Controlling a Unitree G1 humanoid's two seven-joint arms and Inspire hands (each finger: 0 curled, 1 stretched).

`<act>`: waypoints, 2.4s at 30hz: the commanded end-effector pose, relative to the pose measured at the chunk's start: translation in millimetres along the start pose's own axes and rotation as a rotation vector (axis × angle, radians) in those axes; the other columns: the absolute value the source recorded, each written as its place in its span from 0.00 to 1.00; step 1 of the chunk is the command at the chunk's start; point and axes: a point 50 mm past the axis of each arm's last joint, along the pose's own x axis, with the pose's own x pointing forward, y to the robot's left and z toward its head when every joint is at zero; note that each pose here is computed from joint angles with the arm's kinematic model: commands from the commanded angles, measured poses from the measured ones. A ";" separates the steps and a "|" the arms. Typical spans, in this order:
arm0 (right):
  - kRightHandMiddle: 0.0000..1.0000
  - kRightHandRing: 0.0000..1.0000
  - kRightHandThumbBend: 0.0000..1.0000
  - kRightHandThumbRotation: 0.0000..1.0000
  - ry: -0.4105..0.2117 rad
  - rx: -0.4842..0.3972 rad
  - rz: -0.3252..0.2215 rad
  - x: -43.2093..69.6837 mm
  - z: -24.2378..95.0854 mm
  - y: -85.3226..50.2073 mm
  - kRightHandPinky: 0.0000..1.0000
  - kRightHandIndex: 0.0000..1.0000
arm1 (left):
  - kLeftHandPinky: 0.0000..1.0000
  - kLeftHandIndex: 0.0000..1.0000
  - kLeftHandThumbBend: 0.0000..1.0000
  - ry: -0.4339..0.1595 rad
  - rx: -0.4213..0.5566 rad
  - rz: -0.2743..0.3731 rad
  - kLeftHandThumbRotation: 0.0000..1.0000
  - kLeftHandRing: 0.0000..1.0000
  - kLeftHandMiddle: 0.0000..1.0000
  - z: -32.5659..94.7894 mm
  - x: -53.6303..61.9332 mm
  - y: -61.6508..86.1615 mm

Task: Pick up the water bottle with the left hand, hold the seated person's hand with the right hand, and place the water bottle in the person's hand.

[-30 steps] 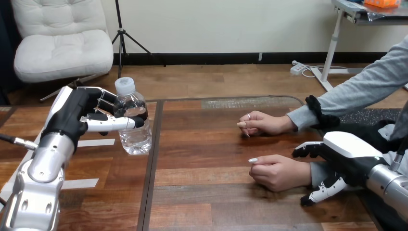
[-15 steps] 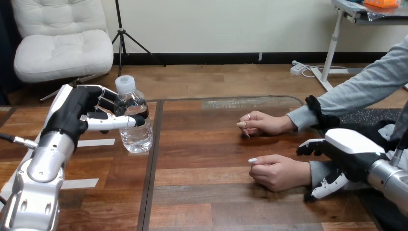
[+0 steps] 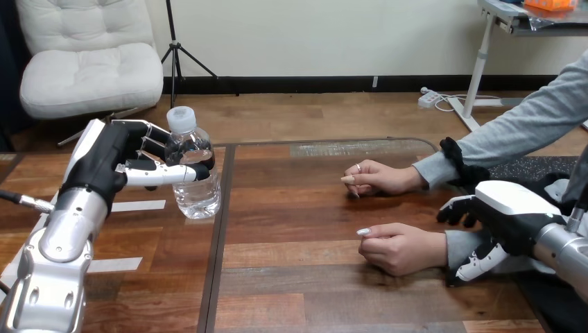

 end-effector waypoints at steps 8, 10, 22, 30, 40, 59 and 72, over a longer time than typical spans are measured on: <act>0.73 0.70 1.00 0.20 -0.021 -0.009 -0.071 11.4 11.2 -32.3 0.56 0.73 | 0.32 0.43 0.63 -0.107 0.026 0.064 0.00 0.38 0.43 27.6 -0.8 21.0; 0.73 0.69 1.00 0.19 -0.009 -0.002 -0.058 12.1 10.7 -32.3 0.56 0.73 | 0.32 0.43 0.63 -0.110 0.035 0.066 0.00 0.38 0.43 27.7 -1.1 21.5; 0.71 0.67 0.98 0.20 0.001 0.005 -0.030 13.8 11.7 -29.8 0.56 0.70 | 0.32 0.43 0.63 -0.115 0.030 0.071 0.00 0.38 0.43 27.5 -1.8 23.1; 0.73 0.69 0.95 0.29 0.014 -0.008 0.010 14.9 11.7 -26.6 0.57 0.71 | 0.33 0.43 0.63 -0.119 0.028 0.071 0.00 0.39 0.44 27.7 -2.1 23.5; 0.74 0.72 0.96 0.46 0.022 -0.019 0.046 16.6 13.0 -22.4 0.61 0.73 | 0.33 0.43 0.63 -0.120 0.019 0.072 0.00 0.39 0.44 28.6 -2.4 23.9; 0.77 0.76 0.96 0.42 0.019 -0.014 0.092 19.7 17.6 -16.4 0.64 0.74 | 0.32 0.43 0.63 -0.126 0.026 0.070 0.00 0.38 0.43 29.6 -2.5 24.7; 0.76 0.75 0.97 0.34 0.000 0.009 0.109 21.4 22.2 -12.8 0.66 0.74 | 0.32 0.43 0.63 -0.125 0.027 0.072 0.00 0.38 0.43 30.1 -2.3 24.9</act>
